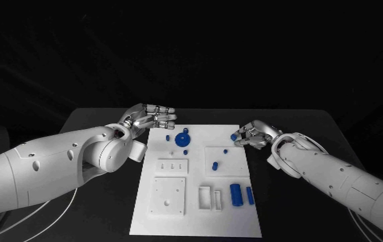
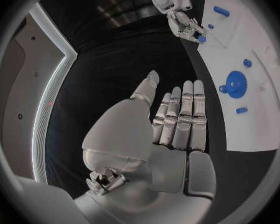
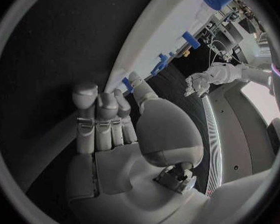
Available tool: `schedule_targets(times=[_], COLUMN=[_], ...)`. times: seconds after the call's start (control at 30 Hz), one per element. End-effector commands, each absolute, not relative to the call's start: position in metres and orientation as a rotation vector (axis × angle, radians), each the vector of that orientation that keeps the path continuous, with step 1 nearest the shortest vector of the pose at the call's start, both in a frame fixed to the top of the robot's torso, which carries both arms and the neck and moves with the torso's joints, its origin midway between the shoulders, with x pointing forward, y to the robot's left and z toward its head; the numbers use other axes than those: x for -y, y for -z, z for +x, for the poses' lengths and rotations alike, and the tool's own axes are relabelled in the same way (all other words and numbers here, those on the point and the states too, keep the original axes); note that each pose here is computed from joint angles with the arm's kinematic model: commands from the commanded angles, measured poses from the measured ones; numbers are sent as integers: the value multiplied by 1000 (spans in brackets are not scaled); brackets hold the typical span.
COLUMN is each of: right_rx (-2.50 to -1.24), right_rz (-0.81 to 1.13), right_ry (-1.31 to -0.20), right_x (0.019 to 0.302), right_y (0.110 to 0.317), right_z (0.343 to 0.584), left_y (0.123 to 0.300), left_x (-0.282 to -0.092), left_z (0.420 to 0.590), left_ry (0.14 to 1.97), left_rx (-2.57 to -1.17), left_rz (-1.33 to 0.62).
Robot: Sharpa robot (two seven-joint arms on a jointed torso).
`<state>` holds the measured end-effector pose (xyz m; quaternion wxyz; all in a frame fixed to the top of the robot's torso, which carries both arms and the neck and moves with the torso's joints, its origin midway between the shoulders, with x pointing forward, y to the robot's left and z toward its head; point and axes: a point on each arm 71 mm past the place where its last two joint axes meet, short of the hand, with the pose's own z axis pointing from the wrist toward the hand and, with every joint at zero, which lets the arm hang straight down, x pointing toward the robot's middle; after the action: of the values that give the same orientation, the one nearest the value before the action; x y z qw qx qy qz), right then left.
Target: Assemble the parts on the task board
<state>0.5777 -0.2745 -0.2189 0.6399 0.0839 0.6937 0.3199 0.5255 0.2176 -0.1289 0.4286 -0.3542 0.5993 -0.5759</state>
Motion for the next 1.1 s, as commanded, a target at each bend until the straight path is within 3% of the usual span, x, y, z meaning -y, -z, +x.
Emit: schedule_targets(times=[0.03,1.1], right_rx=[-1585,-1607], right_rz=[194,160], right_ry=[-728,-723], right_x=[275,267], right_y=[219,223], right_z=[577,578], left_y=[128,129], left_x=[-216,-212], left_z=[525,527], left_ry=[1453,1455], left_rx=[-1503,-1509], left_rz=[-871,-865])
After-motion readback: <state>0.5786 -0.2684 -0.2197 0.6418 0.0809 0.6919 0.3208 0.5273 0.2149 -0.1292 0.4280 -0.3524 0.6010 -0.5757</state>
